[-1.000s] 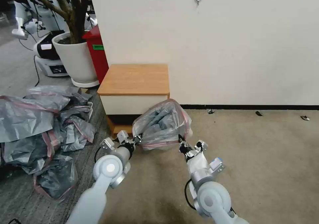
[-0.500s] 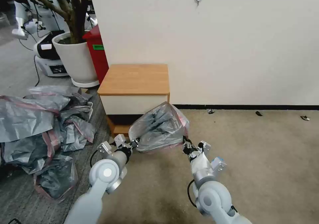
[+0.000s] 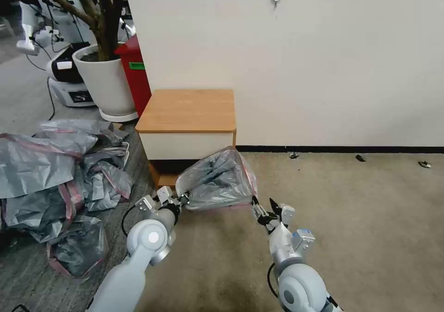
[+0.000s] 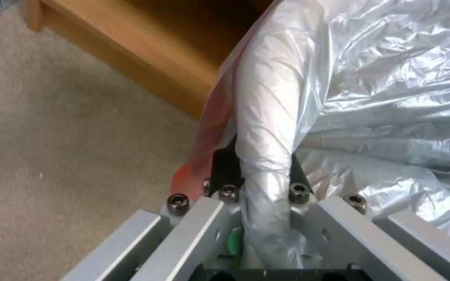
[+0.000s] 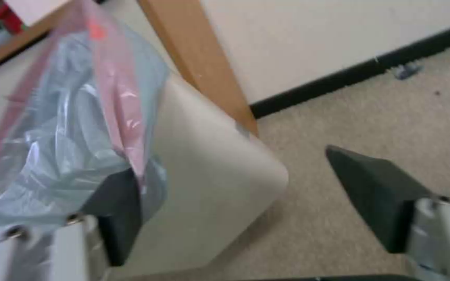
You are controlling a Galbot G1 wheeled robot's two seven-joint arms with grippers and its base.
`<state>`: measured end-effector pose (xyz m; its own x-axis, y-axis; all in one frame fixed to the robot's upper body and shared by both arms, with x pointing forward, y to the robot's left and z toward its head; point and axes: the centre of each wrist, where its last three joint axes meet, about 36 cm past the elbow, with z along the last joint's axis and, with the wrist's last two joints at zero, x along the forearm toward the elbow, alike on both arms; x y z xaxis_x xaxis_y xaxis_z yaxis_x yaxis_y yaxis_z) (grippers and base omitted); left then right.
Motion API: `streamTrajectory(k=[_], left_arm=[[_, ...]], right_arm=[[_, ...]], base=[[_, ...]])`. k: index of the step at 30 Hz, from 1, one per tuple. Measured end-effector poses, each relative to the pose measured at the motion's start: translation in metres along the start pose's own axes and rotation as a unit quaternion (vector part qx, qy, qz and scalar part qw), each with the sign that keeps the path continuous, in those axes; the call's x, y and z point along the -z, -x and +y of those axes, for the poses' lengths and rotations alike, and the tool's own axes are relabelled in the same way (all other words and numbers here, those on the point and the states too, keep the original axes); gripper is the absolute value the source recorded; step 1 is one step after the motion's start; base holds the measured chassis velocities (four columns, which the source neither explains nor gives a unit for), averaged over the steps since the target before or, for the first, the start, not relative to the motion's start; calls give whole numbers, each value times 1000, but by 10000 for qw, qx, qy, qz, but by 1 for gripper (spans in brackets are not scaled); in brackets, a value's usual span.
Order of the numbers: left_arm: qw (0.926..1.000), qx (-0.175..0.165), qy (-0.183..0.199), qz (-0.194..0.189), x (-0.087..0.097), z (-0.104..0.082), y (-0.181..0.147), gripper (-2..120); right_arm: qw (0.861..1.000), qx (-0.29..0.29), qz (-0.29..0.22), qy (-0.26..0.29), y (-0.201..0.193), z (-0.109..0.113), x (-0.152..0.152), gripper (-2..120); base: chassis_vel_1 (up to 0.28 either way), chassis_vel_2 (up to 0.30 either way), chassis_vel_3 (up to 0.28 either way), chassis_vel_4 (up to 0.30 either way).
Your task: Pick up the garbage bag from the table and place it over the trash can.
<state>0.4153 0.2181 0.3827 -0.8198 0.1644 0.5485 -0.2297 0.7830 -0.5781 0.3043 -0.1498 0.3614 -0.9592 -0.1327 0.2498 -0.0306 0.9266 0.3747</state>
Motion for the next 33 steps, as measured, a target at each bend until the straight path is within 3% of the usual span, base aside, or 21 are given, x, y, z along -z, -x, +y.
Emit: streamTrajectory(k=[6, 12, 23, 33], left_arm=[[10000, -6, 15, 14, 0, -1, 1, 2], [9999, 72, 129, 59, -2, 4, 7, 2], [9999, -11, 84, 67, 2, 0, 8, 2], [9977, -236, 636, -18, 0, 17, -10, 2]], right_arm=[[9998, 221, -21, 18, -2, 2, -3, 99], [9972, 666, -109, 317, -6, 8, 6, 100], [9977, 607, -76, 291, -5, 3, 3, 100], [9957, 922, -87, -36, -1, -3, 36, 99]], base=[[0, 0, 0, 0], [0, 0, 0, 0], [0, 0, 0, 0], [0, 0, 0, 0]])
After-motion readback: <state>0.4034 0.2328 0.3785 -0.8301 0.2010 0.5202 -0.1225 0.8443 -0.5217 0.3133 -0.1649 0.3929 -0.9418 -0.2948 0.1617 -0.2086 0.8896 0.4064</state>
